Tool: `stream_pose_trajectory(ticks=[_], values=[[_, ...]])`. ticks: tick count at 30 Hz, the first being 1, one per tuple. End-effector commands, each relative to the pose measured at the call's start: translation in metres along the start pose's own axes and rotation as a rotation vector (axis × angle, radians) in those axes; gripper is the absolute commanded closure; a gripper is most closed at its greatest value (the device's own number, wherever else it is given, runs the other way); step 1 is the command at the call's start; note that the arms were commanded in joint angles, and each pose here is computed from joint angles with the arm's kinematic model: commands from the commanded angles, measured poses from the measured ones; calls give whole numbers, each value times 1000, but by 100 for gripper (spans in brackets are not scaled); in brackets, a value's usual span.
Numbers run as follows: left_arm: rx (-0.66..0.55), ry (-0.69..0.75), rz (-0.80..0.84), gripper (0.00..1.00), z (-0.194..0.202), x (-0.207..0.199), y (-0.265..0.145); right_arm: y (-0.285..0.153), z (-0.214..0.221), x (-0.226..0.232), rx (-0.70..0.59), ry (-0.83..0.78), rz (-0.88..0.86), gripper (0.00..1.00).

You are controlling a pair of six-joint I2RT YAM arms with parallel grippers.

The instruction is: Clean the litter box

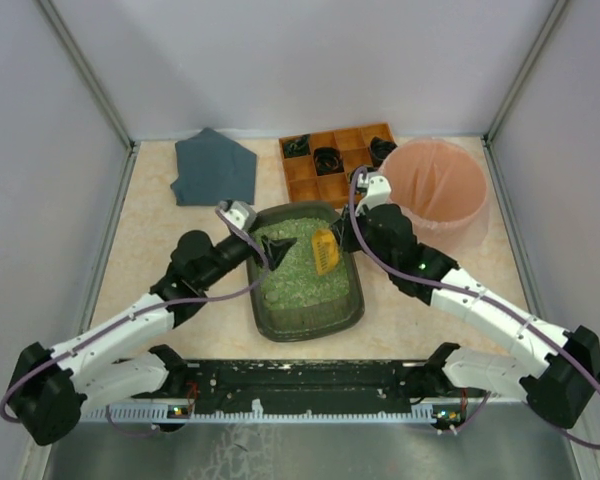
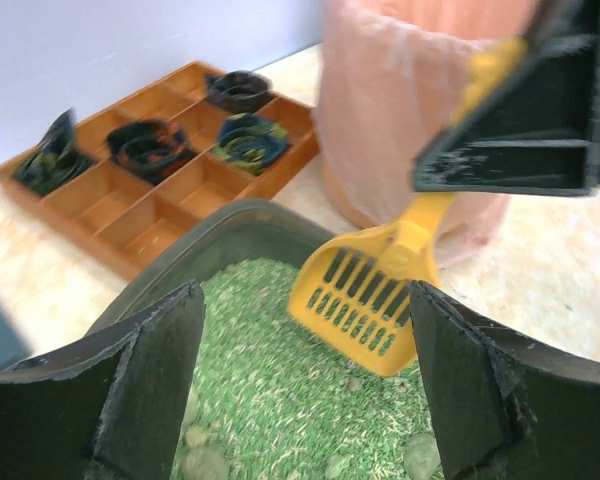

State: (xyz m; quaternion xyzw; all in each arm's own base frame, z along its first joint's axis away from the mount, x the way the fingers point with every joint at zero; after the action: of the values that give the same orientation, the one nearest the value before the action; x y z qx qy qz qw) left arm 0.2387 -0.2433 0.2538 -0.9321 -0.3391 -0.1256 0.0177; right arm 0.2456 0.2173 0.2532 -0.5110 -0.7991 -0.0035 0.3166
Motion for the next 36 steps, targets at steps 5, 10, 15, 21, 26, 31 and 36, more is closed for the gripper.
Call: stream_pose_trajectory(ticks=[5, 10, 15, 21, 26, 31, 36], values=[[342, -422, -288, 11, 45, 65, -54, 17, -43, 30, -67, -134, -31, 100], [442, -432, -299, 11, 57, 80, -68, 49, -44, 36, 40, -254, 40, 100], [499, -436, -213, 19, 63, 71, -67, 75, -33, 34, 73, -457, 8, 100], [513, -421, -213, 24, 65, 65, -77, 93, -21, 41, 63, -591, -95, 100], [538, -429, -211, 26, 71, 58, -88, 100, -1, 51, -16, -710, -189, 100], [549, -429, -220, 26, 74, 53, -98, 115, 10, 58, -41, -769, -267, 100], [564, -427, -229, 26, 78, 51, -103, 128, 14, 61, -68, -768, -276, 100]])
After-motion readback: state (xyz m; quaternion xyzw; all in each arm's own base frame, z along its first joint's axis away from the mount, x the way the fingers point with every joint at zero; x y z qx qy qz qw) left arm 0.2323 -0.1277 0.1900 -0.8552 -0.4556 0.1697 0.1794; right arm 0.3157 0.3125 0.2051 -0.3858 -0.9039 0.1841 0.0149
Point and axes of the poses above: each gripper's point midway between its finger pads, its own y axis out along the fingers, its own x axis along the line the jaws close on, z = x × y, the point moved 4 cm from there along -y, back along the fingers, and after that the axes turned 15 degrees about y, right-handed, at the moved point
